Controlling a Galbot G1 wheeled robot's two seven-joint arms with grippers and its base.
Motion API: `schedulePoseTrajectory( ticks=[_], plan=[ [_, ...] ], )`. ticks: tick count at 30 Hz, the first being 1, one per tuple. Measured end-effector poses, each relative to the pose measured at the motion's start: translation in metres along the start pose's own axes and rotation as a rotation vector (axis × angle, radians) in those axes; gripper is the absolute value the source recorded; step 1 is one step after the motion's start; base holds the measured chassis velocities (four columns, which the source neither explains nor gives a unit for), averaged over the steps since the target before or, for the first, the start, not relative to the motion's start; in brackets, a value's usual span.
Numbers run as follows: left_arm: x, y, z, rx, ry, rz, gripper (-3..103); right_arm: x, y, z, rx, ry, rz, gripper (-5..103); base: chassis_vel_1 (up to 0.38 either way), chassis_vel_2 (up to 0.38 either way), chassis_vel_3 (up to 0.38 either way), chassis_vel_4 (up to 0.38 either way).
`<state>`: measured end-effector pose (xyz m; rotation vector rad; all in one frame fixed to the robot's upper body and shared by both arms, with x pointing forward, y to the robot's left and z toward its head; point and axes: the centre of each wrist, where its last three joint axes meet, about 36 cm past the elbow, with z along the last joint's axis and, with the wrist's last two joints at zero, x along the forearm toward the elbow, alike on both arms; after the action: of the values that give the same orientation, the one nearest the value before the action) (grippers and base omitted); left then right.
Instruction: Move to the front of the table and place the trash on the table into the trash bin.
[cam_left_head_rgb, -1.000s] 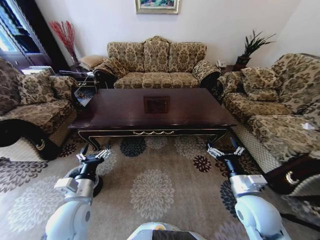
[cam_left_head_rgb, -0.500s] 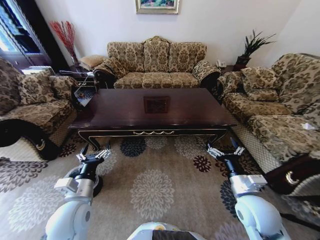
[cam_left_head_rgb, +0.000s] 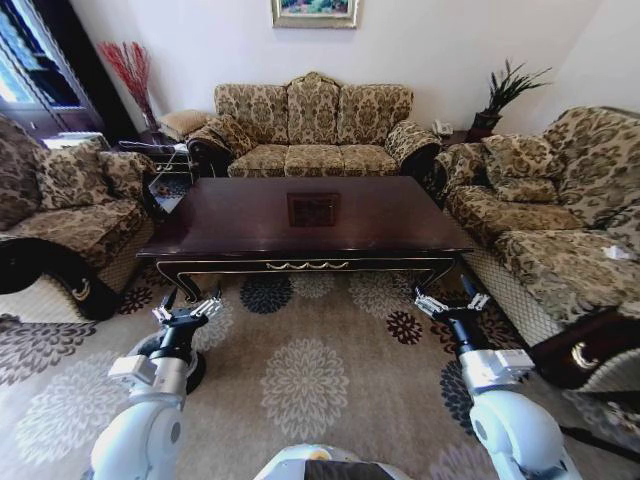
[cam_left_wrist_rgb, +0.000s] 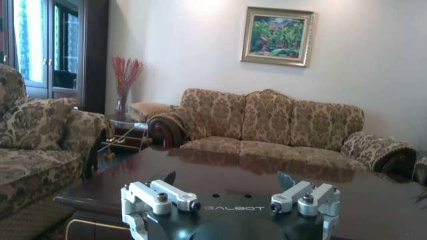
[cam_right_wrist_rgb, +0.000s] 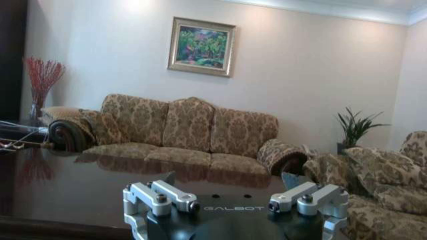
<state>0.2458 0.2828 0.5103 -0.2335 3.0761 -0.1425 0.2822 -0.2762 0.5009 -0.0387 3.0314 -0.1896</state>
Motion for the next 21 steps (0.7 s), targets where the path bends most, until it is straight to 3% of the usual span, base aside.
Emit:
schedulePoseTrajectory(
  ticks=[21],
  plan=[
    [0.0000,0.0000,0.0000,0.000,0.000,0.000,100,0.0000,0.0000,0.0000,0.000,0.000,0.000,100,0.000,0.000,0.000,0.000]
  ],
)
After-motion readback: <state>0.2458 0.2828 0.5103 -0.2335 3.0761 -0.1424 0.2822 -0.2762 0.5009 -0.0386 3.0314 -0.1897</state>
